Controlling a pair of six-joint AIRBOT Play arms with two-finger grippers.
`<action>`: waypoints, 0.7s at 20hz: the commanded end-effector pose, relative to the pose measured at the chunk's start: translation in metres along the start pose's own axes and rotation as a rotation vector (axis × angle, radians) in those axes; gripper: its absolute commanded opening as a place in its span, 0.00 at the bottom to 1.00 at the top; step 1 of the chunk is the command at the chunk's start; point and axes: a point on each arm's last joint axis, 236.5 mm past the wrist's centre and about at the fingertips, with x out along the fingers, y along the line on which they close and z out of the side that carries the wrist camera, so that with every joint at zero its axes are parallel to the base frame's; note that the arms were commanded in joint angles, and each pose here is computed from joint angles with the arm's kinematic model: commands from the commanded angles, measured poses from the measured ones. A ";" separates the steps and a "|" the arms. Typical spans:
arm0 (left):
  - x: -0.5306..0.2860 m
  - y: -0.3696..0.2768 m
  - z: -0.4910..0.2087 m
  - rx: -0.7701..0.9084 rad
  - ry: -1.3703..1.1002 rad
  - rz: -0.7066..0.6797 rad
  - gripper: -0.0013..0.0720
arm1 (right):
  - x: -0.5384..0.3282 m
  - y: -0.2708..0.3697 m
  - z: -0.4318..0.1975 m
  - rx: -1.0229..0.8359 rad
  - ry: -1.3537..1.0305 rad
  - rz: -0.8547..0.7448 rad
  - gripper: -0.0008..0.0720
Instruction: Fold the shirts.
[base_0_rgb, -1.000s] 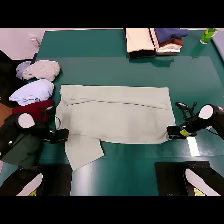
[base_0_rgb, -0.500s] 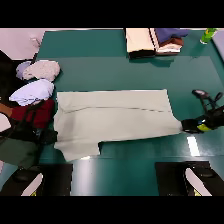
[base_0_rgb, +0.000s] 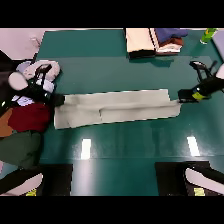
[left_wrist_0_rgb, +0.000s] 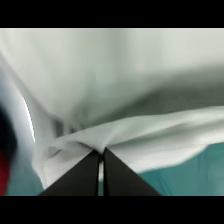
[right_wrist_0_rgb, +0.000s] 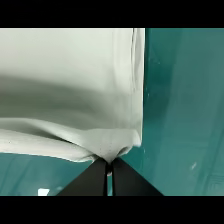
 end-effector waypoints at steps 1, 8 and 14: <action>0.031 0.014 0.066 0.025 -0.090 0.048 0.05 | 0.032 -0.005 0.047 0.005 0.018 0.002 0.03; 0.058 0.016 0.078 0.023 -0.063 0.044 0.73 | 0.054 0.011 0.101 0.006 -0.012 0.086 0.28; 0.046 0.006 0.073 0.008 -0.015 0.010 0.67 | 0.049 -0.004 0.096 0.030 -0.012 0.077 0.75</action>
